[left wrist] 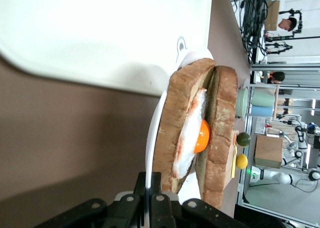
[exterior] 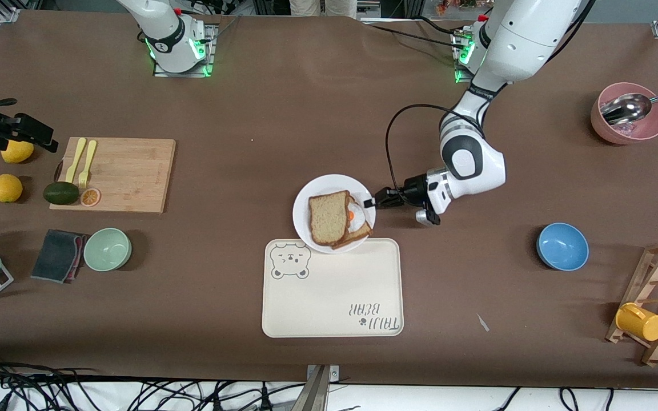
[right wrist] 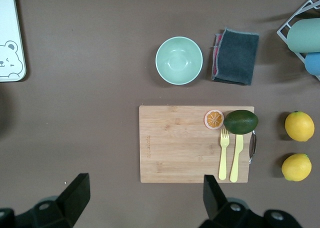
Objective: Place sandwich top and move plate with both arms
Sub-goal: 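Slide the plate with the left gripper onto the bear tray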
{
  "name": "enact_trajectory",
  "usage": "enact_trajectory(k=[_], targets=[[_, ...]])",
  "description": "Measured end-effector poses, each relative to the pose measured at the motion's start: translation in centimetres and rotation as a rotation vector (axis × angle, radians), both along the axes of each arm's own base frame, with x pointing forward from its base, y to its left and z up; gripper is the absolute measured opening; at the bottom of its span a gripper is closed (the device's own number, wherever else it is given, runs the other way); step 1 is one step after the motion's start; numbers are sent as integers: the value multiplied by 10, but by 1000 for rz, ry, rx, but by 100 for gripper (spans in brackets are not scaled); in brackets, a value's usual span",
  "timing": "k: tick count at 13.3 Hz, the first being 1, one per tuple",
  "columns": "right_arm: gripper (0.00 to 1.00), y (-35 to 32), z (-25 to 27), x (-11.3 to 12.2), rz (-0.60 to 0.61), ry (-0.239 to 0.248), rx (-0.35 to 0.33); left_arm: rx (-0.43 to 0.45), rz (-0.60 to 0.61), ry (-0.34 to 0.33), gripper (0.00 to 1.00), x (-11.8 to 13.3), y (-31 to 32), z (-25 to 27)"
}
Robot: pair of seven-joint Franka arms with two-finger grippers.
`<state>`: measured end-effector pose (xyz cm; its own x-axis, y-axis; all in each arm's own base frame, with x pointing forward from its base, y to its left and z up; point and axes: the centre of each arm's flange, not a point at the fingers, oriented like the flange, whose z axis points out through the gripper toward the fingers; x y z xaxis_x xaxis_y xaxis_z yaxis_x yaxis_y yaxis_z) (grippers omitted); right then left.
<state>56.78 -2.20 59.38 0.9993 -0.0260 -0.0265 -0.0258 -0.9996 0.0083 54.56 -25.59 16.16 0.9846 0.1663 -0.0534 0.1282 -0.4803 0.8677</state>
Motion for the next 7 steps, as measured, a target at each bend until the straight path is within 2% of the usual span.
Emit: enact_trajectory(k=[7], targets=[[100,0,0,0,0,0,0,-24,90,-19,5,69,16,-4]])
